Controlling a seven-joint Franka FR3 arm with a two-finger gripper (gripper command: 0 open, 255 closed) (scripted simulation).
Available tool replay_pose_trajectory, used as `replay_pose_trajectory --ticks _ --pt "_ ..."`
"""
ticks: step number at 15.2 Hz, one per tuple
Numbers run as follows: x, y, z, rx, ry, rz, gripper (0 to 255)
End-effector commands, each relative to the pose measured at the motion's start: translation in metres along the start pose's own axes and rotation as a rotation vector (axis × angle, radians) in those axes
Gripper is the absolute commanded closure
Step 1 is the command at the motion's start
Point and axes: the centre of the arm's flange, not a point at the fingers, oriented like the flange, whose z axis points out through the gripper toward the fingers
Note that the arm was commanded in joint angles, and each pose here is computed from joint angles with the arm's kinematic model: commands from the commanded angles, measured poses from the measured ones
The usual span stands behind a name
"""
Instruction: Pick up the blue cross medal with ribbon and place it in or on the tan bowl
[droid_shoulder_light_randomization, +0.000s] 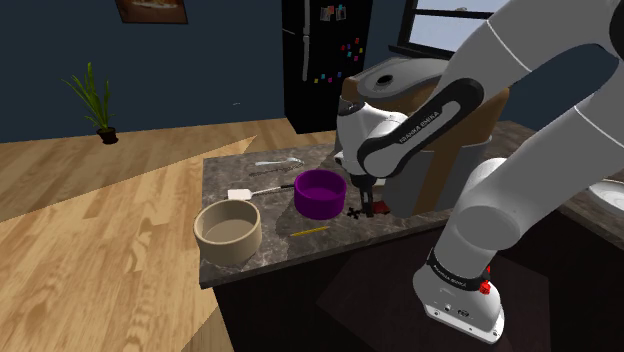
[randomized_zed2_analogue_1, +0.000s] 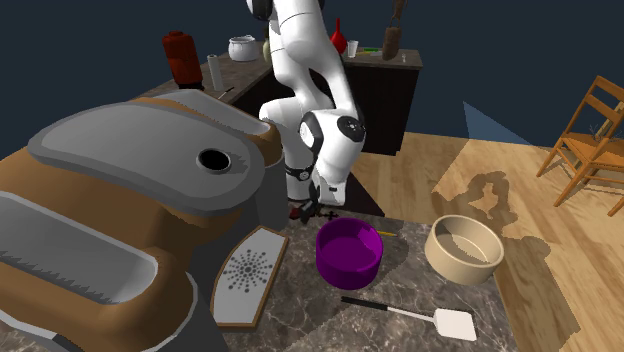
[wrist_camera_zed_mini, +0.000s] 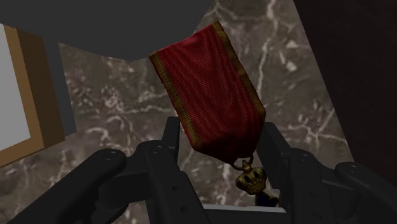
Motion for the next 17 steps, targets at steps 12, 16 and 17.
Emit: replay_pose_trajectory --ticks 12,16,17 --pt "-0.020 0.005 -0.066 0.000 -0.001 0.000 255" --pt "-0.026 0.006 -0.086 0.000 -0.001 0.000 255" --pt "-0.028 0.007 -0.091 0.000 -0.001 0.000 255"
